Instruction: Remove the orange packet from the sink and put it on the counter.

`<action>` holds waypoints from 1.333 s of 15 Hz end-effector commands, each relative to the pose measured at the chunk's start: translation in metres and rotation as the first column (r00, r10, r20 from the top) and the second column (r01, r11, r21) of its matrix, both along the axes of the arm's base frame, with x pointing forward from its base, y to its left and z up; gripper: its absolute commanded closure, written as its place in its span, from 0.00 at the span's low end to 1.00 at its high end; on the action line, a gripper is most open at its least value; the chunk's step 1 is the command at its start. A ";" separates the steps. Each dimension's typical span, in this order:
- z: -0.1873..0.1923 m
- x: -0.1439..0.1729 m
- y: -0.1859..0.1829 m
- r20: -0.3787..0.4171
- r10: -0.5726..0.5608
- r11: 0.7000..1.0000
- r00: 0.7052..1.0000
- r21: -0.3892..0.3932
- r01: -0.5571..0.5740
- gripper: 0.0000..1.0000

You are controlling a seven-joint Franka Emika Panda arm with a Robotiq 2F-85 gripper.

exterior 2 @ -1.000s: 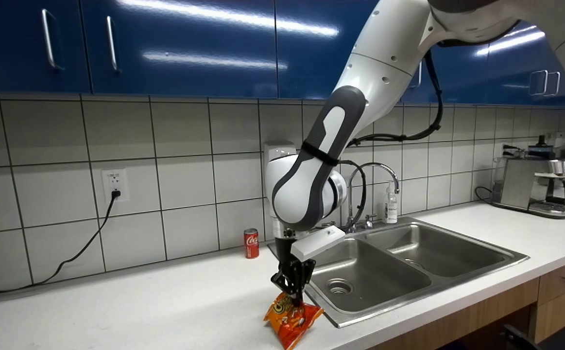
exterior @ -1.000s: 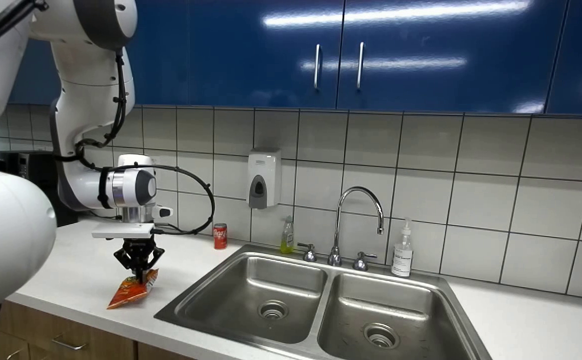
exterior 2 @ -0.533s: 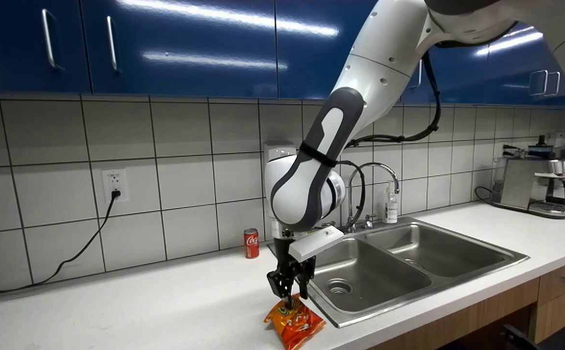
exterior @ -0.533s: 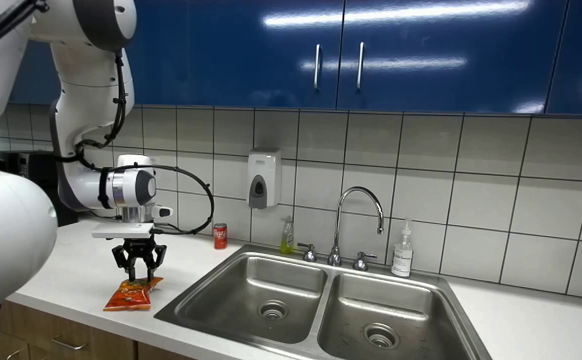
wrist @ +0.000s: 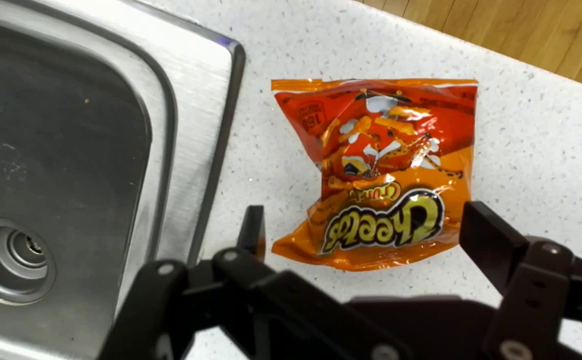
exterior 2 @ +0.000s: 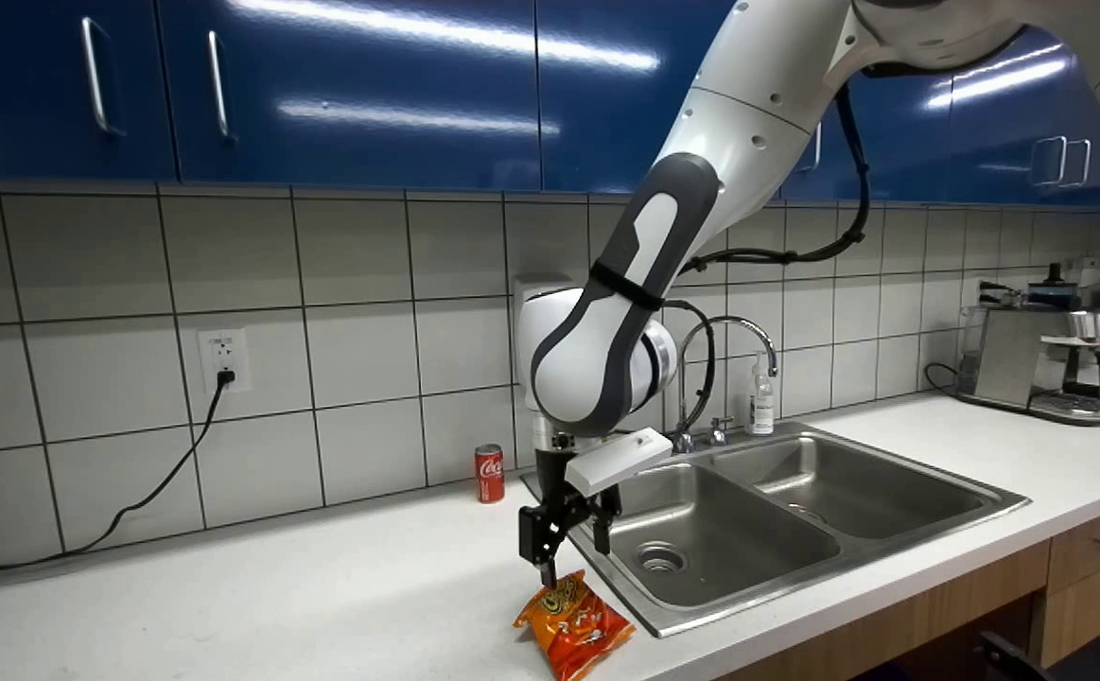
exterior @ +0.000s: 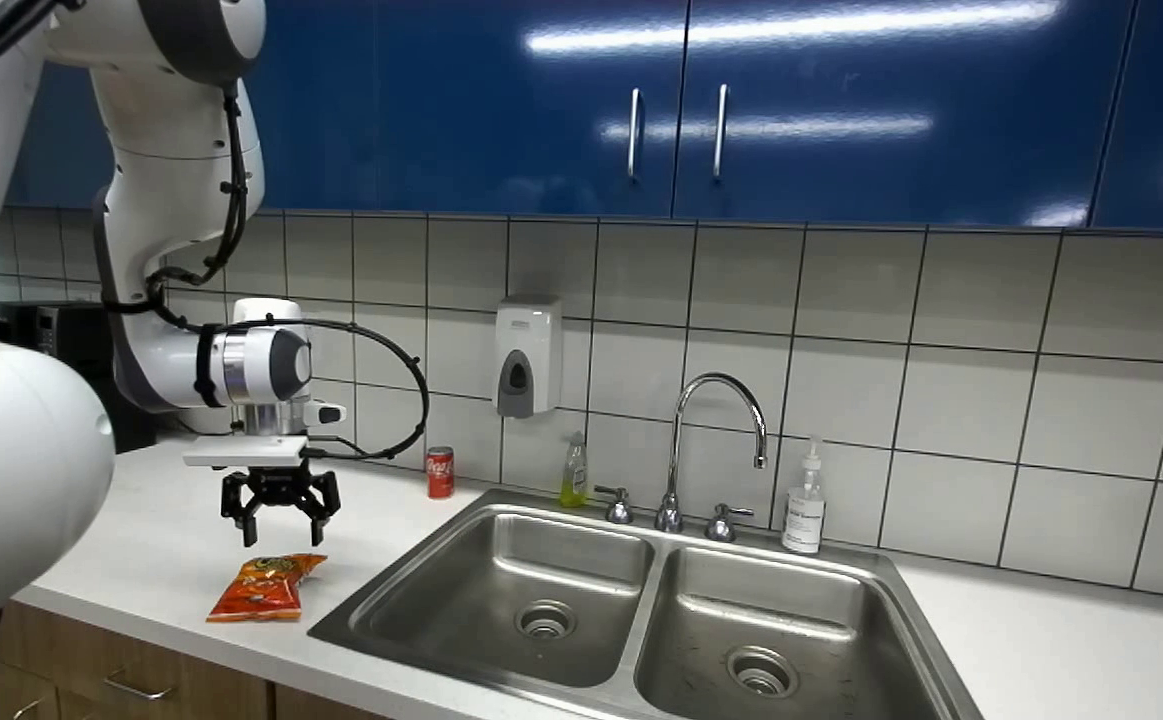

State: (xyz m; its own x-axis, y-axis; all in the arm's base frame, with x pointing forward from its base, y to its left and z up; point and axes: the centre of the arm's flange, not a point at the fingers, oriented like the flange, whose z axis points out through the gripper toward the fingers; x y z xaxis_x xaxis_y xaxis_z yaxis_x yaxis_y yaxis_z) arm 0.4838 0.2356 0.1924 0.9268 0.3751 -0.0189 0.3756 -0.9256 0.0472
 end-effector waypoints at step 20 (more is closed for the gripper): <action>0.096 -0.087 -0.121 -0.040 0.017 1.000 0.999 0.013 -0.016 0.00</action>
State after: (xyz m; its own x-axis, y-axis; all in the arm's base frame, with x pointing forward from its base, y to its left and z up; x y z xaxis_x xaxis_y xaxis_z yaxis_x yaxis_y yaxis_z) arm 0.3963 0.1146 0.2885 0.9191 0.3906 -0.0514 0.3920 -0.9198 0.0196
